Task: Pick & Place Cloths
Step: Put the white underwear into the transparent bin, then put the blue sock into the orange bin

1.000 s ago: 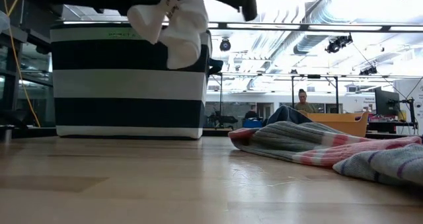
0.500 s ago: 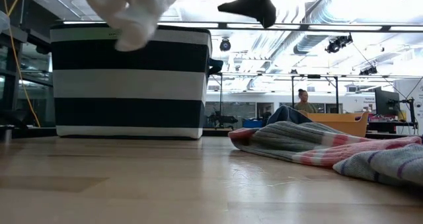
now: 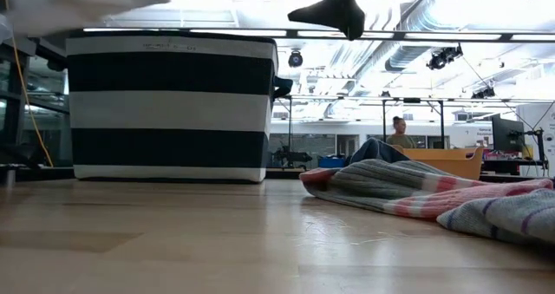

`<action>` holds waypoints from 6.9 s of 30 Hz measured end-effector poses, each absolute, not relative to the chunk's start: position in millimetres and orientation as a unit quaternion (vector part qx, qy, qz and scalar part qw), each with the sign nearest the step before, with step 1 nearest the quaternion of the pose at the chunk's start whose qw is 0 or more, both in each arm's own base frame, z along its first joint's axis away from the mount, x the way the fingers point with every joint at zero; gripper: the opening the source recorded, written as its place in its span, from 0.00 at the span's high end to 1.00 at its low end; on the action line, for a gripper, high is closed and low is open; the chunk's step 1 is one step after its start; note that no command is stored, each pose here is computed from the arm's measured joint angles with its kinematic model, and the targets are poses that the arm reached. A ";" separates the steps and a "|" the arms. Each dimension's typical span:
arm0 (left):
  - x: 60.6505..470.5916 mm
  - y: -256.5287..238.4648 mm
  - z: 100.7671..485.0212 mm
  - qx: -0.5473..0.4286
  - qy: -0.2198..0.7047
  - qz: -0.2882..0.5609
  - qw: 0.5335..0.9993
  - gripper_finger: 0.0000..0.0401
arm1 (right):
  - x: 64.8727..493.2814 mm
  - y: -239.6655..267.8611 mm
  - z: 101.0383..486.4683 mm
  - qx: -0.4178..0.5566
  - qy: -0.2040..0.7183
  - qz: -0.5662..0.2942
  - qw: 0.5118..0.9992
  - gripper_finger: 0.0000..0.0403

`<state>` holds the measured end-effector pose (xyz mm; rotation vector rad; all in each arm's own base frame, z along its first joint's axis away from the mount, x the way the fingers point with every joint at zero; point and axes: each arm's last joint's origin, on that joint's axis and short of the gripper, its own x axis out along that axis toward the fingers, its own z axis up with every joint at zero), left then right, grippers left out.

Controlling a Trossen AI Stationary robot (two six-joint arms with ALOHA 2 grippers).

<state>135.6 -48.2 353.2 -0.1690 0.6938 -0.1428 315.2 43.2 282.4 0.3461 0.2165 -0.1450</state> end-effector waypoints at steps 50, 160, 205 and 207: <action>112.3 -217.8 246.9 -0.021 0.631 -0.029 0.775 0.94 | 314.7 43.7 280.2 0.168 0.117 -0.075 0.976 0.12; 136.0 -46.9 266.1 -0.077 0.204 0.158 0.963 0.20 | 242.2 57.0 185.5 0.240 0.359 -0.258 0.864 0.12; 97.1 -13.6 201.1 -0.056 -0.003 0.031 0.998 0.20 | 249.7 57.7 187.7 0.235 0.306 -0.234 0.892 0.12; 98.7 -14.3 195.0 -0.057 -0.003 0.025 0.998 0.20 | 250.1 57.8 188.0 0.234 0.305 -0.232 0.894 0.12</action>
